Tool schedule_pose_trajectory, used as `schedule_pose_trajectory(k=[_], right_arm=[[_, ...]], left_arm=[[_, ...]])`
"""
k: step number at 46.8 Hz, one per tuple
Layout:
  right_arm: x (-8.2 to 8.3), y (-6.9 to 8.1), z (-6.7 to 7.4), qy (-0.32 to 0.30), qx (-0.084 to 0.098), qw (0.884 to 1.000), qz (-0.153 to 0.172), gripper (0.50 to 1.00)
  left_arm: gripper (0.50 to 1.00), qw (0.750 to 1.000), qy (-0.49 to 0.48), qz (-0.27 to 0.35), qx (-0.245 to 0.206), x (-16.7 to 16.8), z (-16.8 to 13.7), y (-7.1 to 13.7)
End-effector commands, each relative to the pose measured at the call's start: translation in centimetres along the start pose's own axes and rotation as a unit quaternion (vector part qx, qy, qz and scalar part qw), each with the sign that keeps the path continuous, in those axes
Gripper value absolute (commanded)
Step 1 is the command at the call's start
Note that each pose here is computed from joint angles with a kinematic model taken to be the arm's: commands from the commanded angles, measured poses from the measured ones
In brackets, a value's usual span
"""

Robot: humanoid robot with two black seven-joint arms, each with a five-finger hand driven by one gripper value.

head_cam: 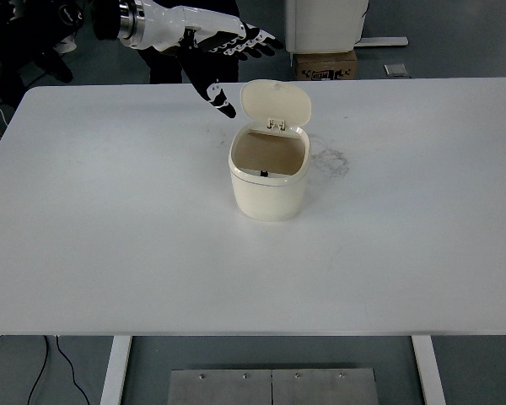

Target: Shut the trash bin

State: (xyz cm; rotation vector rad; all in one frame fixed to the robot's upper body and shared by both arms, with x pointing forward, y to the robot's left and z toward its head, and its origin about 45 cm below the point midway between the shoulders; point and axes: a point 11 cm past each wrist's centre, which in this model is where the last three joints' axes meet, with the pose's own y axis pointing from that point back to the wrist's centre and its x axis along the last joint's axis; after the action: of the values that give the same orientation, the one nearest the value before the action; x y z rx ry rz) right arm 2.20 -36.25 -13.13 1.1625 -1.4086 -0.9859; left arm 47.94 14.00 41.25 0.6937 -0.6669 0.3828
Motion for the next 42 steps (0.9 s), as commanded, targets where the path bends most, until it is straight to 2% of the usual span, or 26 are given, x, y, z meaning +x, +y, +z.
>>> schedule_pose_trajectory(k=[1,21,42], right_arm=[[0.0,0.0,0.0,0.000,0.000,1.000,0.000,0.991],[0.0,0.0,0.0,0.000,0.000,1.000,0.000,0.991],[0.0,0.0,0.0,0.000,0.000,1.000,0.000,0.991]], left_arm=[[1.000,1.000,-0.001,-0.006,-0.003,-0.4,0.1,-0.2],[1.000,1.000,0.008,-0.024,-0.004,-2.0,-0.4,-1.1],[1.000,0.998,-0.012,-0.057,-0.034,-3.9,2.1,-2.0]])
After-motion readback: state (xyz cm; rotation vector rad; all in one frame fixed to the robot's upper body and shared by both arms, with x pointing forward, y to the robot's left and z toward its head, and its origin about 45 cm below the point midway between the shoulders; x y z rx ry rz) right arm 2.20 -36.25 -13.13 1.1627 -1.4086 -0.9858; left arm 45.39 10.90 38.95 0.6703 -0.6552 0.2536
